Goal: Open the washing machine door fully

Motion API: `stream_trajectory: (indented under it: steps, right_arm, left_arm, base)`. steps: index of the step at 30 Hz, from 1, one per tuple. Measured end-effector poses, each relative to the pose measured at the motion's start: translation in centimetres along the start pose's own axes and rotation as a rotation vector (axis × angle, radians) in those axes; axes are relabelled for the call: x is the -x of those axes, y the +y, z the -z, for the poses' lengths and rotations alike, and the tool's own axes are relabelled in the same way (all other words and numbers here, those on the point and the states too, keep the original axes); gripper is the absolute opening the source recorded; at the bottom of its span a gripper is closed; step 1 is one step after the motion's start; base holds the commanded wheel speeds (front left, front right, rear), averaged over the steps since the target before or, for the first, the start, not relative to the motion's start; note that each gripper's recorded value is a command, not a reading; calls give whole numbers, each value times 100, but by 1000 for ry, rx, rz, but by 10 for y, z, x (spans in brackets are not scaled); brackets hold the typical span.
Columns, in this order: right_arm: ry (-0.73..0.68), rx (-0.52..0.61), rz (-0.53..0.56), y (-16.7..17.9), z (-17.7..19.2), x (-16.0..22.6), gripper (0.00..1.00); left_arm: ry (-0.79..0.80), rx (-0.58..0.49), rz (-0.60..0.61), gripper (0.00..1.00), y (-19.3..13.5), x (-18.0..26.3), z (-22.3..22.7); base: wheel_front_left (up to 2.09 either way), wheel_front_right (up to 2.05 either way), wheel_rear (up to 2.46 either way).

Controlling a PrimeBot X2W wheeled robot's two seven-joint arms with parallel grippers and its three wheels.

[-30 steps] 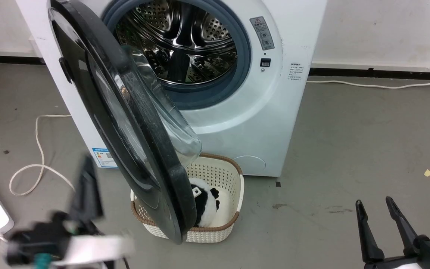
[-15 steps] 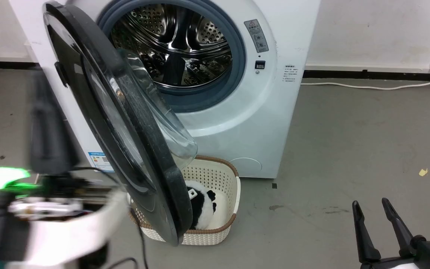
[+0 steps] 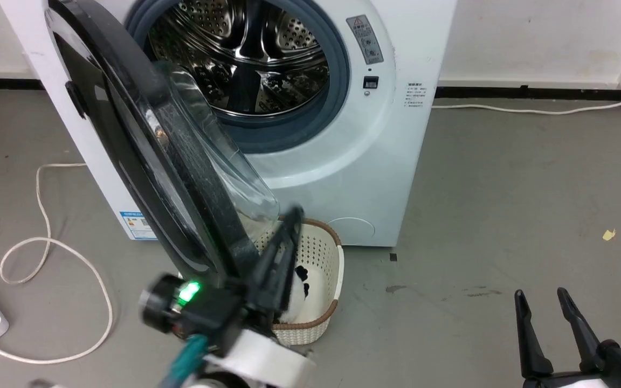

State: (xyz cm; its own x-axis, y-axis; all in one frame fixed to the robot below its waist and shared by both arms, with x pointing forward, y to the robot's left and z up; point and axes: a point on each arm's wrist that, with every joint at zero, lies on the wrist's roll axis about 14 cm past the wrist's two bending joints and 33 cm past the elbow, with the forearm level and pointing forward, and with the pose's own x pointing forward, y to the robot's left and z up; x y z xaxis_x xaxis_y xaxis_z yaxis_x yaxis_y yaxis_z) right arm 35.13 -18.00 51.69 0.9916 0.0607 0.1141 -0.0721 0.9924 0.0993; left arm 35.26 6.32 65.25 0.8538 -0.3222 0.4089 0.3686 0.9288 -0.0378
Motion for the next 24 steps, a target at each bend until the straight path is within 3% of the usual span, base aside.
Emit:
stream_trajectory:
  steps: [5, 11, 24]
  right_arm:
    - [9, -7, 0, 0, 3, -3, 100]
    - [15, -11, -6, 2, 6, -7, 100]
    - [28, -21, -57, 18, 12, -14, 100]
  left_arm:
    - [232, 40, -24, 0, 1, 15, 65]
    - [381, 56, -96, 0, 16, 31, 111]
    - [440, 60, -215, 0, 48, 53, 133]
  base:
    - [0, 0, 0]
    - [0, 0, 0]
    - [0, 0, 0]
